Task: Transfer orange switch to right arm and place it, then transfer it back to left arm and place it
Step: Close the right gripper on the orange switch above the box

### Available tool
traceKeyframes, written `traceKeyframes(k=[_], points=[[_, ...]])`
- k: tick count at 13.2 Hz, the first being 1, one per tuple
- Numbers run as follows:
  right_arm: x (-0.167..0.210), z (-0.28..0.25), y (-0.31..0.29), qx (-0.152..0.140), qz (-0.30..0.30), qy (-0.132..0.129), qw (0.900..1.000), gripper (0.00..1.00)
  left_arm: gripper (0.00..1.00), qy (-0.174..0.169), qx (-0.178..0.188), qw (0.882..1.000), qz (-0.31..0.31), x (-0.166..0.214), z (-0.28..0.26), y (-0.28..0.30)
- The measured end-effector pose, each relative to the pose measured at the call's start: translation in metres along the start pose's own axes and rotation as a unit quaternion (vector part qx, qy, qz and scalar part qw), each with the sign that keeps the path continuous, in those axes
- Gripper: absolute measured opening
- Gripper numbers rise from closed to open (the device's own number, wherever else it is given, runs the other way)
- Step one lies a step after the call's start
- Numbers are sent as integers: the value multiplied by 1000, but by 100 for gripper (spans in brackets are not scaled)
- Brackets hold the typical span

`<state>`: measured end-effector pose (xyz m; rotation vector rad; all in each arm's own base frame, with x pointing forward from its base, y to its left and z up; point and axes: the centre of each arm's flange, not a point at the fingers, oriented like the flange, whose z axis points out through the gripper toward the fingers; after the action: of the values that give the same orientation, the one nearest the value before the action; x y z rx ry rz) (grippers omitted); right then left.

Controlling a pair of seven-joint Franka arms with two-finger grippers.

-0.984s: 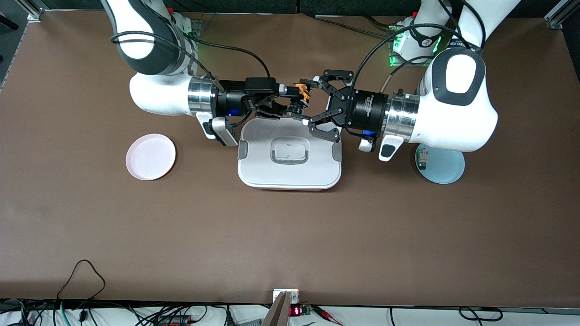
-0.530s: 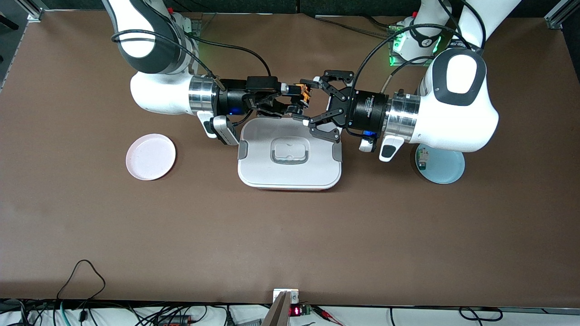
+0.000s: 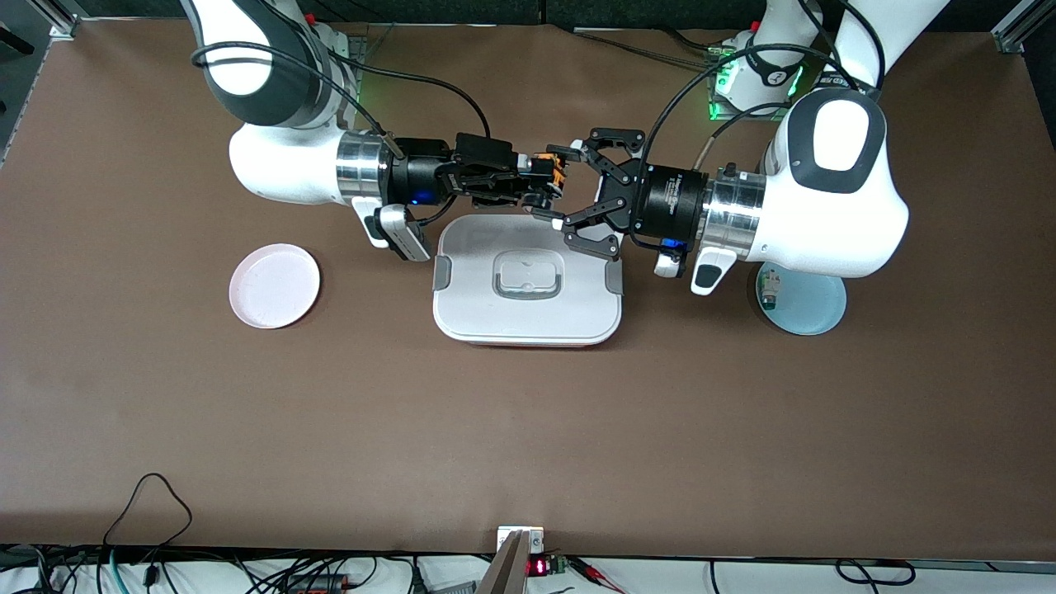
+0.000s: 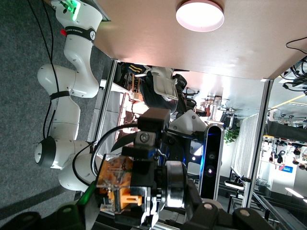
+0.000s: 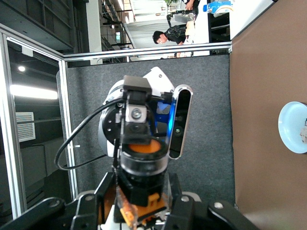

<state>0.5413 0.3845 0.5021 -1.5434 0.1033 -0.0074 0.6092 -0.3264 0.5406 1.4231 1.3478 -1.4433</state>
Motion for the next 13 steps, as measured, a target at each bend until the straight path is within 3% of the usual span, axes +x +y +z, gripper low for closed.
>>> traceKeyframes(k=[1,3,13], points=[[0,0,-1,0,-1,1,1000,45,73,-1,-1,1000,1,-2,-1,0],[1,-1,-2,0,-7,2,1000,44,73,-1,-1,1000,-1,-3,-1,0],[1,-1,-2,0,-26,2,1000,44,73,-1,-1,1000,-3,-3,-1,0]])
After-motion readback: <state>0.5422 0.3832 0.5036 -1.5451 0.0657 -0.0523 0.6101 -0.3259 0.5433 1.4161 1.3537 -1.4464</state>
